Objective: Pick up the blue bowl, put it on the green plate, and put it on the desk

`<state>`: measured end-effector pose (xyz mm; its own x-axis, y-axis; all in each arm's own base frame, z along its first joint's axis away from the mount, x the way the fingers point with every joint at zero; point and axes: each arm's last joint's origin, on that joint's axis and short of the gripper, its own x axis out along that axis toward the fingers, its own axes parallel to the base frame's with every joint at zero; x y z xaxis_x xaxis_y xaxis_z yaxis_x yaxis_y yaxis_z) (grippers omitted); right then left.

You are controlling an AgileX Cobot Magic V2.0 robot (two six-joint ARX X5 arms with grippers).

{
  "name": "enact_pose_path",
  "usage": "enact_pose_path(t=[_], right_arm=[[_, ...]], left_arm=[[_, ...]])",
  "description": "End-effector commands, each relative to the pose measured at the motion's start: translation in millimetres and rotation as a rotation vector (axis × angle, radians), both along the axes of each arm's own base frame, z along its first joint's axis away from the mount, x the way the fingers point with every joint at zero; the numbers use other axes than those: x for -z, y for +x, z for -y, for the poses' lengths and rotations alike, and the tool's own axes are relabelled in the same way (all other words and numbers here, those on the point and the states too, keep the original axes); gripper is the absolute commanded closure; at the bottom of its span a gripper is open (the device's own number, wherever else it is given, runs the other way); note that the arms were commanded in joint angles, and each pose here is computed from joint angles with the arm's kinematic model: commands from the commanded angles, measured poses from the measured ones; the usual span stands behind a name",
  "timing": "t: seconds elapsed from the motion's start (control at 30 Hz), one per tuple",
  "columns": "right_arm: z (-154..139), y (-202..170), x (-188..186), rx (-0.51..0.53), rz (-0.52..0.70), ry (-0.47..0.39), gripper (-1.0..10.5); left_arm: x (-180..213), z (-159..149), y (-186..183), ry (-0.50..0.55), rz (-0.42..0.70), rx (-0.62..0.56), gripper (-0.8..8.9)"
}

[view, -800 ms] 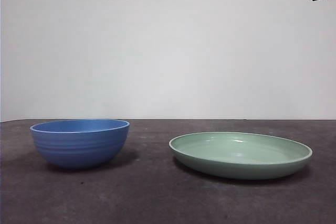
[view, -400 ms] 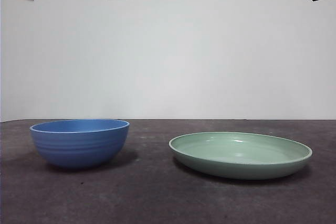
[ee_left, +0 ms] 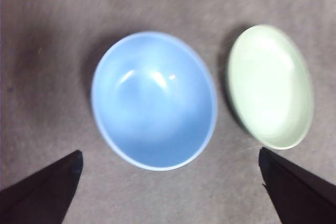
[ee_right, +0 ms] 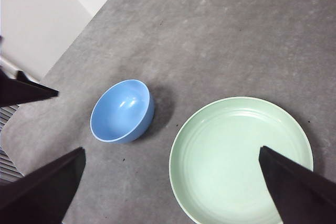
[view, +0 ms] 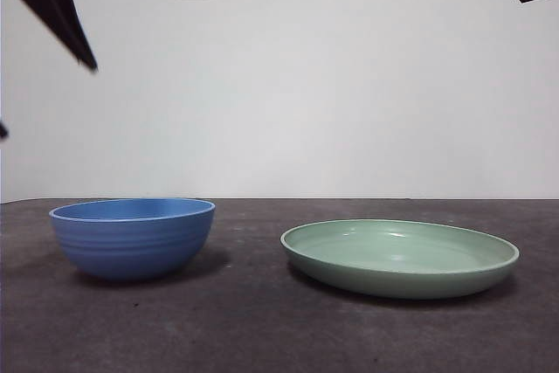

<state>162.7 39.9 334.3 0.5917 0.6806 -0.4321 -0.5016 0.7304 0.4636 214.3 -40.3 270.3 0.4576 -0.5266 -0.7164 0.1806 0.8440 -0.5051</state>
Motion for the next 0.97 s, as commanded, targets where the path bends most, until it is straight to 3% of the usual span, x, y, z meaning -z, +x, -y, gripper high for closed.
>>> enact_pose_path(t=[0.03, 0.4, 0.67, 0.87, 0.97], right_arm=[[-0.9, 0.4, -6.1, -0.009, 0.028, -0.001, 3.3], [-0.8, 0.1, -5.7, -0.009, 0.022, -0.001, 3.3], [-0.7, -0.9, -4.1, -0.009, 0.001, -0.004, 3.3], [-0.7, -0.9, -4.1, -0.009, 0.001, -0.005, 3.3], [-0.7, -0.9, -4.1, -0.009, 0.002, -0.005, 3.3]], left_arm=[[12.8, 0.7, 16.4, 0.007, -0.071, -0.010, 1.97], [64.2, 6.0, 61.0, 0.024, -0.155, 0.000, 2.06], [85.1, 7.2, 73.5, 0.039, -0.210, -0.004, 4.38], [87.4, 6.5, 76.4, 0.069, -0.194, -0.021, 7.61], [86.8, 6.3, 78.0, 0.079, -0.176, -0.030, 7.98]])
